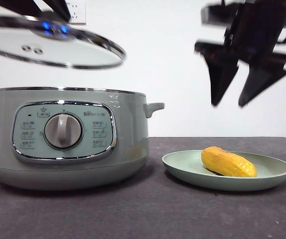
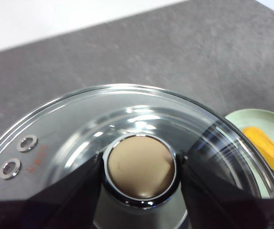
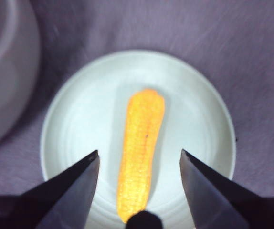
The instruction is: Take the corn out from the steamer,put the corn on the plate,close the lid
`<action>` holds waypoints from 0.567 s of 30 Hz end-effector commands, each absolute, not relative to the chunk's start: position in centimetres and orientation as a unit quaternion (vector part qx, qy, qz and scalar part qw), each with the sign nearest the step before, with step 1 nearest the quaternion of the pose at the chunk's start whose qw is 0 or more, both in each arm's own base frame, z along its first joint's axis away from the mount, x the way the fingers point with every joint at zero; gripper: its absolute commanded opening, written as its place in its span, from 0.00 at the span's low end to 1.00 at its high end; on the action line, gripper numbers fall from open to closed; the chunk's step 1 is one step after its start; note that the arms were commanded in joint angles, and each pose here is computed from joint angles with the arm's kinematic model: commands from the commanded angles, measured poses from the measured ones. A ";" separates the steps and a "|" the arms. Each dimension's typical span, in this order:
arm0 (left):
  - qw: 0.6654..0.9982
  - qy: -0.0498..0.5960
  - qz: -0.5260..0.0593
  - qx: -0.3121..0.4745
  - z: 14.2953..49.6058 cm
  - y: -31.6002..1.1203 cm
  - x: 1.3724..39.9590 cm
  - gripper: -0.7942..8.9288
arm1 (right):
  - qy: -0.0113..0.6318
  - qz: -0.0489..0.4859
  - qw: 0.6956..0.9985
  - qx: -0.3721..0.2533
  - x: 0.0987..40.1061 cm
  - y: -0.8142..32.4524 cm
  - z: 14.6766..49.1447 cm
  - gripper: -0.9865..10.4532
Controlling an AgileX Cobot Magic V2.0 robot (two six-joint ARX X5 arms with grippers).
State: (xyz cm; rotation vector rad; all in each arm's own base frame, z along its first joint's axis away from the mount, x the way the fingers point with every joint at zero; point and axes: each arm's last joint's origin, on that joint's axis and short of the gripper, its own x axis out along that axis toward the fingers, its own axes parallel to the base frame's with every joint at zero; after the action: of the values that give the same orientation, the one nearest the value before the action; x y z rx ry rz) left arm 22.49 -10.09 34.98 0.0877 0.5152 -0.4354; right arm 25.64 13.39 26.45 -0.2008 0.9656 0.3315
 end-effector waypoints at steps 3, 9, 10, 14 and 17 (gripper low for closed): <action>0.940 0.248 -0.232 0.034 34.4 -11.6 24.1 0.07 | 0.427 0.156 0.887 -0.078 24.3 12.3 28.7 0.33; 0.927 0.288 -0.238 0.044 32.2 -12.8 25.7 0.07 | 0.397 0.144 0.904 -0.063 22.9 10.7 30.7 0.33; 0.924 0.296 -0.237 0.047 31.7 -13.0 26.0 0.07 | 0.397 0.141 0.905 -0.061 22.8 10.4 30.9 0.33; 0.916 0.320 -0.235 0.052 30.5 -13.4 26.7 0.07 | 0.404 0.129 0.904 -0.059 22.4 9.5 31.1 0.33; 0.909 0.342 -0.233 0.056 29.9 -13.4 26.7 0.08 | 0.410 0.129 0.901 -0.063 22.4 9.5 31.0 0.33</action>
State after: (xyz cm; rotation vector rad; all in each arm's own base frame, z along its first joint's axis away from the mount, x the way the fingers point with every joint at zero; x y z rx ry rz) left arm 26.37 -13.07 30.39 0.1089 0.6977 -0.4750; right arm 22.37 9.52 31.26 -0.1297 0.8430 0.2729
